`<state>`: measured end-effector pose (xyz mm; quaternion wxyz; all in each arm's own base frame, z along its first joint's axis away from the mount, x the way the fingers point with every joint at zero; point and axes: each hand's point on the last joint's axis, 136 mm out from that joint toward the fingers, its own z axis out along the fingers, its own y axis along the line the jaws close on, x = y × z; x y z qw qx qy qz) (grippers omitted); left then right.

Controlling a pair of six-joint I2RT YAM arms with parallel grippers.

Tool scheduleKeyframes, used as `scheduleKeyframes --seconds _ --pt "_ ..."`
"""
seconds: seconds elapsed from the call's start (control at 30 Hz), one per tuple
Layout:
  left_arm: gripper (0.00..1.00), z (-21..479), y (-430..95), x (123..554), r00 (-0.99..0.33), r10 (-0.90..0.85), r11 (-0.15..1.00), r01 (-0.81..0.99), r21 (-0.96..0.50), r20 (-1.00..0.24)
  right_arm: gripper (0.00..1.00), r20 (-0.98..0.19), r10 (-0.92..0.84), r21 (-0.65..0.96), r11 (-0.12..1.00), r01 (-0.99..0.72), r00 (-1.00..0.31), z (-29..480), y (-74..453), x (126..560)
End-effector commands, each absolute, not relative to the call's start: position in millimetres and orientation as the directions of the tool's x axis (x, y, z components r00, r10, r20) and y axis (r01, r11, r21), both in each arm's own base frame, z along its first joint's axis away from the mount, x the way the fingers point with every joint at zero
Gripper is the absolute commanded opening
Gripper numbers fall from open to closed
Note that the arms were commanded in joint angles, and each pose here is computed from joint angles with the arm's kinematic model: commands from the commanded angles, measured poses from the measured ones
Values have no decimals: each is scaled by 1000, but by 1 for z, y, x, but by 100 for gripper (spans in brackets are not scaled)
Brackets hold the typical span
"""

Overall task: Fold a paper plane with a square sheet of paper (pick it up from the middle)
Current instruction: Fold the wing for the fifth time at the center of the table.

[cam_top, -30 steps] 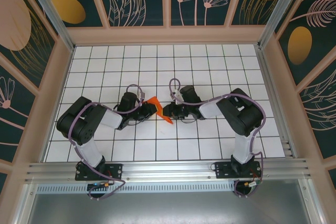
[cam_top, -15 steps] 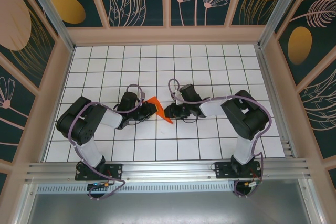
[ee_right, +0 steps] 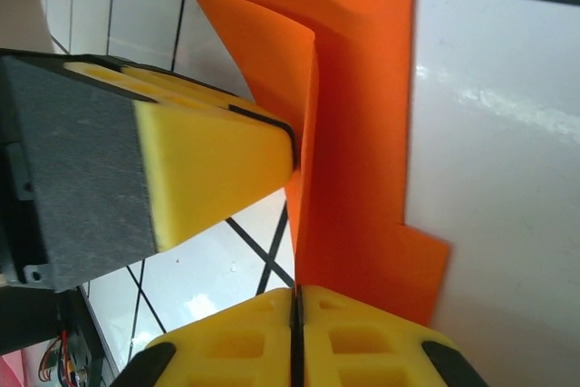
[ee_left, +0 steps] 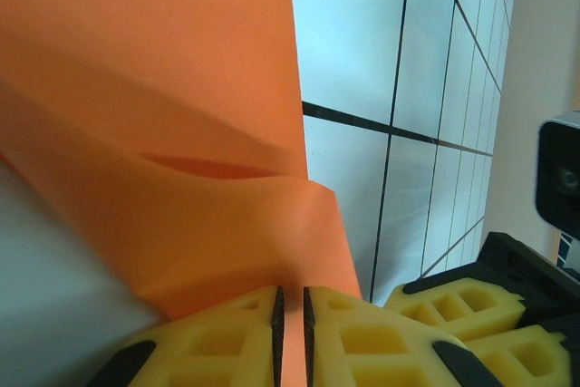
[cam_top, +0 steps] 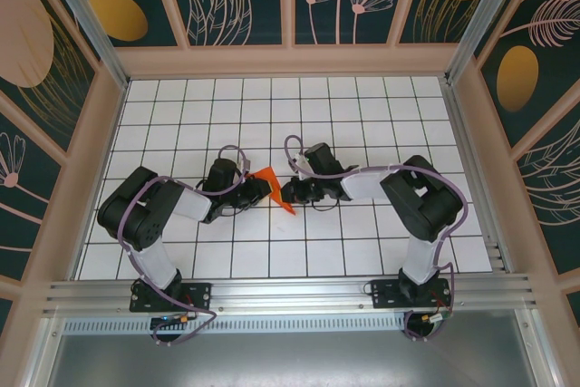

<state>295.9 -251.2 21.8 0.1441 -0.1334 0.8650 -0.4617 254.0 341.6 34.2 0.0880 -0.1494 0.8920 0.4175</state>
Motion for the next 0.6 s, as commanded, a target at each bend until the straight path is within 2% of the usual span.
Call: scheduleKeyframes --seconds 0.0,0.23,0.4,0.57 --pt "19 9 -246 297 -922 -357 600 -102 -794 -152 8 -257 -210 719 611 -332 -943 24 341 250" --pt "22 32 -253 301 -921 -330 569 -17 -822 -209 2 -223 -163 755 595 -277 -961 20 336 252" --pt "25 49 -257 298 -918 -320 531 33 -847 -236 2 -182 -128 764 606 -222 -975 12 331 253" --pt "25 45 -260 296 -922 -315 526 27 -850 -224 2 -154 -108 761 621 -187 -982 5 328 252"
